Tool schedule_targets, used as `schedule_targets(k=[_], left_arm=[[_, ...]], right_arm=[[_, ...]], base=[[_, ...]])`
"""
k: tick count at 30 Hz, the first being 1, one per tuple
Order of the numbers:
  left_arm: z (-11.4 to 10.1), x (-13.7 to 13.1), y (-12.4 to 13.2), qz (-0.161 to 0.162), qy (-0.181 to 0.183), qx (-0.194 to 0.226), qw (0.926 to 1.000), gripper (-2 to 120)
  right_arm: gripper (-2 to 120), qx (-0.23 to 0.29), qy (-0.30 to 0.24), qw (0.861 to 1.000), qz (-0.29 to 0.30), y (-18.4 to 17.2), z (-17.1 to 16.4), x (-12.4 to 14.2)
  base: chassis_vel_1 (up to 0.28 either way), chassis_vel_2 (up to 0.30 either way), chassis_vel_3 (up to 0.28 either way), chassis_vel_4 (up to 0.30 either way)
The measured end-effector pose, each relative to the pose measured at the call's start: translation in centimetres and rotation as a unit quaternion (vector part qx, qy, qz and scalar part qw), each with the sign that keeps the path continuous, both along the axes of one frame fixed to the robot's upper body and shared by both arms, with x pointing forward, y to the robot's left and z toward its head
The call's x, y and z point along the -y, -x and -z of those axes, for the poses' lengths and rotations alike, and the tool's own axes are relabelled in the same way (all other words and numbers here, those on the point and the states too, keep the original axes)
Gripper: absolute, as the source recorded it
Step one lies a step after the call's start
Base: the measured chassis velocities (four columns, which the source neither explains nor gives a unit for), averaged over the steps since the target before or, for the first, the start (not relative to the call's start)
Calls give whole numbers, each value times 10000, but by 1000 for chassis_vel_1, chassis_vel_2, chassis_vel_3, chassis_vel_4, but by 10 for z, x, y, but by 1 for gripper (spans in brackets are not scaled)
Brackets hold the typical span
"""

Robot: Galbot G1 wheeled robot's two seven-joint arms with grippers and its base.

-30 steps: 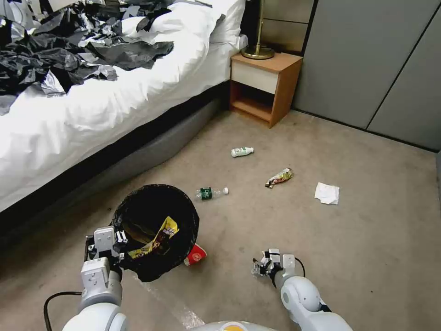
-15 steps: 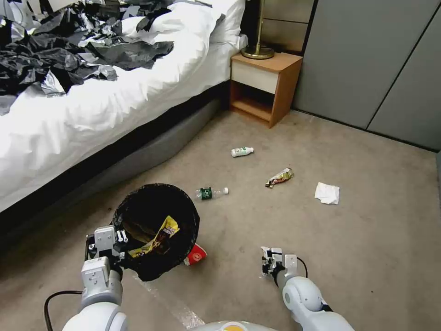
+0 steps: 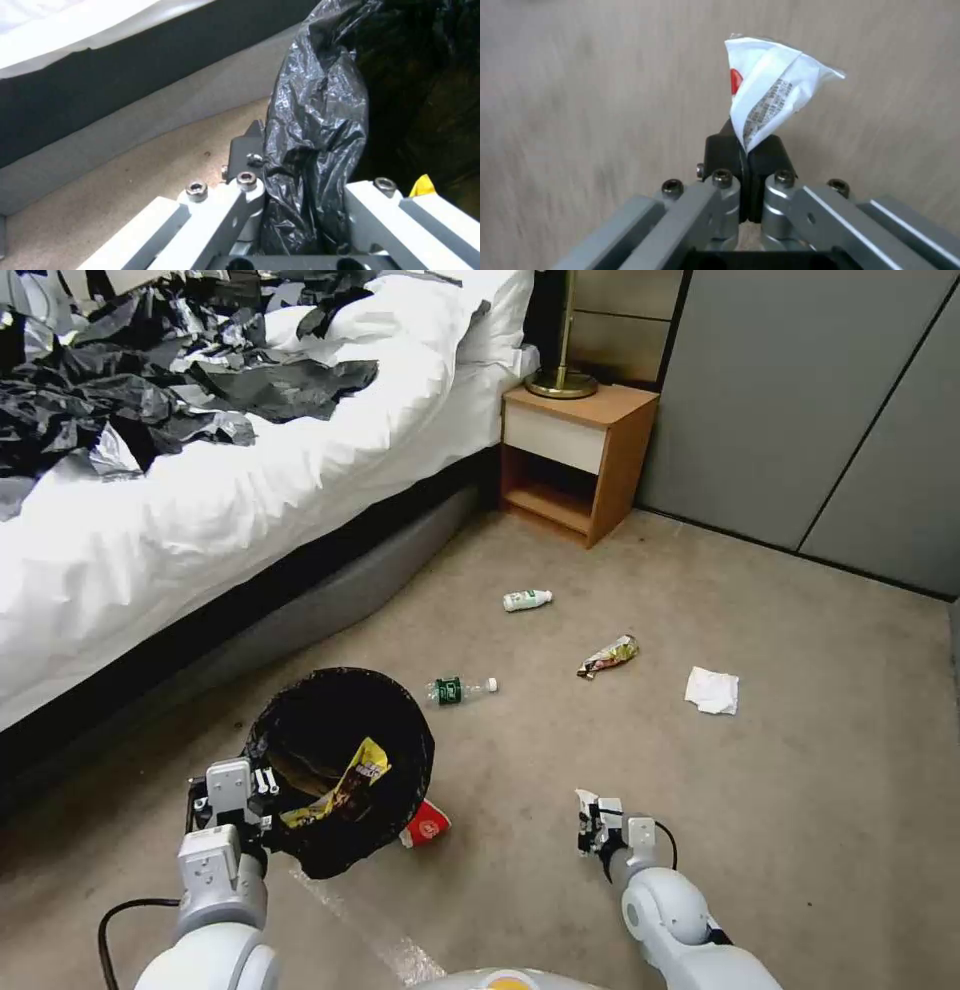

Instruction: Pick up the trash bin, then pick up the garbage from the floor and place it into the trash bin.

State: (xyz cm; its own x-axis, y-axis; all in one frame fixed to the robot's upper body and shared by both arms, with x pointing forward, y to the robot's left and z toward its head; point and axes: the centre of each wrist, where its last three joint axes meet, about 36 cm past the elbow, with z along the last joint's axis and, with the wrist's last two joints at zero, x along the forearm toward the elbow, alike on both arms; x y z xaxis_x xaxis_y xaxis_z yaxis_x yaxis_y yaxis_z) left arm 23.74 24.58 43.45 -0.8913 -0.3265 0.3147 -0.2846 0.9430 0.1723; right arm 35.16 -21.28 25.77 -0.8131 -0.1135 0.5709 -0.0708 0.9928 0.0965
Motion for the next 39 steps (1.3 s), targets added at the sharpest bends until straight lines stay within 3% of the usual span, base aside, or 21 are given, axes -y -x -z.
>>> schedule_targets(k=[1, 2, 4, 5, 7, 8, 11, 13, 14, 15, 16, 17, 18, 19, 21, 24, 30, 39], left_arm=[[0, 0, 0, 0, 0, 0, 10000, 3], [1, 1, 1, 24, 18, -29, 10000, 3], [3, 4, 2, 45, 49, -75, 9999, 3], [3, 4, 2, 45, 49, -75, 9999, 3], [5, 7, 4, 60, 52, -112, 9999, 3], [5, 7, 4, 60, 52, -112, 9999, 3], [6, 9, 4, 99, 48, -123, 9999, 3], [6, 9, 4, 102, 48, -123, 9999, 3], [6, 11, 5, 123, 40, -126, 9998, 3], [6, 11, 5, 130, 35, -128, 9998, 3], [6, 11, 5, 130, 35, -128, 9998, 3], [5, 12, 7, 154, 12, -132, 9998, 3], [5, 13, 8, 167, 4, -132, 9998, 3], [5, 13, 8, 167, 4, -132, 9998, 3], [4, 15, 10, 204, -11, -133, 9997, 3], [4, 16, 10, 209, -12, -128, 9997, 3], [1, 18, 12, 221, -10, -104, 9997, 3], [1, 23, 14, 278, -4, -114, 9995, 3]], right_arm=[[0, 0, 0, 10000, 0, 0, 0, 0], [0, 523, 66, 9986, -34, -4, -20, 1], [0, 1914, 405, 9804, -236, -10, -65, 1], [0, 1914, 405, 9804, -236, -10, -65, 1], [0, 2950, 596, 9524, -488, -8, -112, -4], [0, 2950, 596, 9524, -488, -8, -112, -4], [0, 4172, 409, 9011, -1108, -1, -157, -13], [0, 4284, 389, 8948, -1199, 0, -160, -14], [0, 4870, 352, 8519, -1896, 4, -177, -18], [0, 4987, 344, 8391, -2146, 6, -181, -19], [0, 4987, 344, 8391, -2146, 6, -181, -19], [0, 5121, 227, 8159, -2675, 12, -184, -25], [0, 5161, 140, 8047, -2931, 14, -183, -28], [0, 5161, 140, 8047, -2931, 14, -183, -28], [0, 5159, -117, 7834, -3464, 16, -172, -40], [0, 5035, -236, 7818, -3672, 16, -158, -50], [0, 4449, -560, 8073, -3837, 21, -118, -85], [0, 4199, -538, 8205, -3843, 1, -102, -110]], base=[[0, 0, 0, 0], [0, 0, 0, 0], [0, 0, 0, 0], [0, 0, 0, 0], [0, 0, 0, 0], [0, 0, 0, 0], [0, 0, 0, 0], [0, 0, 0, 0], [0, 0, 0, 0], [0, 0, 0, 0], [0, 0, 0, 0], [0, 0, 0, 0], [0, 0, 0, 0], [0, 0, 0, 0], [0, 0, 0, 0], [0, 0, 0, 0], [0, 0, 0, 0], [0, 0, 0, 0]])
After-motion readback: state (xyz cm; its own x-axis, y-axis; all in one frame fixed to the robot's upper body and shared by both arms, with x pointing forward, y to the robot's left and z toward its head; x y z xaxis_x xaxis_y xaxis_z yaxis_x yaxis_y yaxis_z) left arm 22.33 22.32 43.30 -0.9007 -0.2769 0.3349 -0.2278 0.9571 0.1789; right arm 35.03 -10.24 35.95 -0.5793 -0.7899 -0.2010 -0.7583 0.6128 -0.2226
